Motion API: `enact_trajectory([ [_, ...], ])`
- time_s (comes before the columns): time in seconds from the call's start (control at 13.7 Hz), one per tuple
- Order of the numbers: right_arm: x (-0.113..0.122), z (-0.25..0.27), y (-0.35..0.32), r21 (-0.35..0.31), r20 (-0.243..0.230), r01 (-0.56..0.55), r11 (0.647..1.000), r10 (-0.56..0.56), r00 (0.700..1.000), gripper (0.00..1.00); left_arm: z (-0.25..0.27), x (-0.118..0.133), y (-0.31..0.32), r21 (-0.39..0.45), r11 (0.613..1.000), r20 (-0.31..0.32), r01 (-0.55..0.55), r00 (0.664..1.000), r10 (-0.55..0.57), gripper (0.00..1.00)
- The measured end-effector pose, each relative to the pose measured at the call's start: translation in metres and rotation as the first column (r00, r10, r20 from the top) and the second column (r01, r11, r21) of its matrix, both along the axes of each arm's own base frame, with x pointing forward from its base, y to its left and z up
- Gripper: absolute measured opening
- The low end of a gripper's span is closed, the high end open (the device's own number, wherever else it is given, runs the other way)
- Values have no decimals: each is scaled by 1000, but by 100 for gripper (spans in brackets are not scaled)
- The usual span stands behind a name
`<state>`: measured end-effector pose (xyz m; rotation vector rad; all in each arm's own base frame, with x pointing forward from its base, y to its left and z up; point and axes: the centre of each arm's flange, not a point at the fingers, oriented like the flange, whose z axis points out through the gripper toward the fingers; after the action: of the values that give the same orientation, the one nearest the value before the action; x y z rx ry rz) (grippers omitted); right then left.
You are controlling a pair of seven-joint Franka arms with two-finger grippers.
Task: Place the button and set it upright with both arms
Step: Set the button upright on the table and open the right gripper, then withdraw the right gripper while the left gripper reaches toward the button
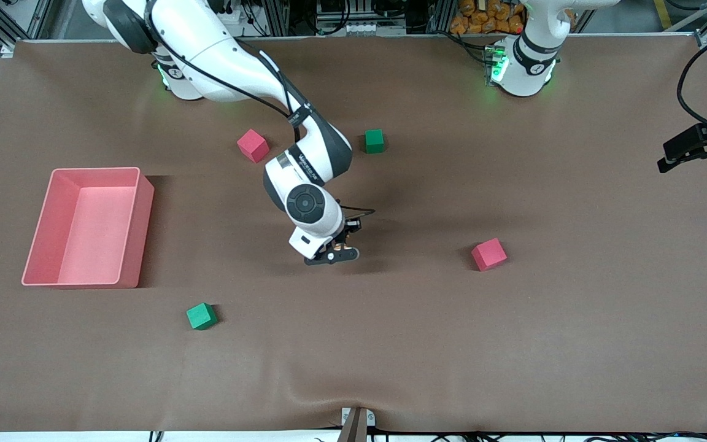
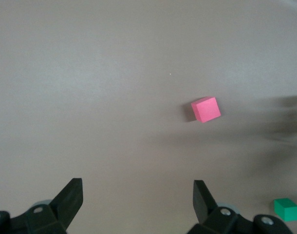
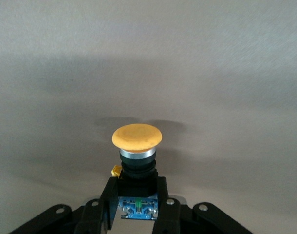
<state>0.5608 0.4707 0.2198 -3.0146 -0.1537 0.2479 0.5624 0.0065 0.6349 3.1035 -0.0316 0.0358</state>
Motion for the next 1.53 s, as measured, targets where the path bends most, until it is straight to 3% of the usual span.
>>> enact_trajectory([
  [0.15, -14, -6, 16, -15, 7, -29, 999, 29, 1000, 41, -7, 3, -13, 0, 1000, -13, 24, 1000, -24, 100],
  [0.29, -22, -5, 26, -60, 45, -69, 996, 71, 996, 60, -18, 8, -30, 0, 999, -33, 53, 998, -53, 100],
  [0.44, -13, 6, 24, -75, 85, -72, 995, 79, 993, 78, -34, 13, -37, 0, 998, -68, 65, 996, -64, 100],
  [0.58, 11, 33, 7, -85, 134, -41, 996, 52, 990, 98, -52, 17, -40, -1, 998, -119, 70, 990, -69, 100],
  [0.8, 46, 105, -42, -101, 170, 23, 995, -6, 985, 100, -74, 20, -61, -7, 994, -184, 105, 977, -104, 100],
  [0.95, 65, 145, -93, -147, 162, 34, 988, -9, 987, 100, -84, 20, -86, -7, 994, -207, 112, 972, -111, 100],
  [1.24, 84, 131, -200, -275, 76, 56, 960, -37, 996, 100, -111, 17, -153, 8, 992, -257, 125, 959, -119, 100],
  [1.39, 98, 122, -259, -278, 41, 41, 960, -31, 999, 100, -127, 18, -181, 18, 991, -279, 131, 953, -121, 100],
  [1.53, 107, 135, -315, -260, 37, 47, 964, -39, 999, 100, -141, 20, -211, 31, 993, -292, 111, 951, -97, 100],
])
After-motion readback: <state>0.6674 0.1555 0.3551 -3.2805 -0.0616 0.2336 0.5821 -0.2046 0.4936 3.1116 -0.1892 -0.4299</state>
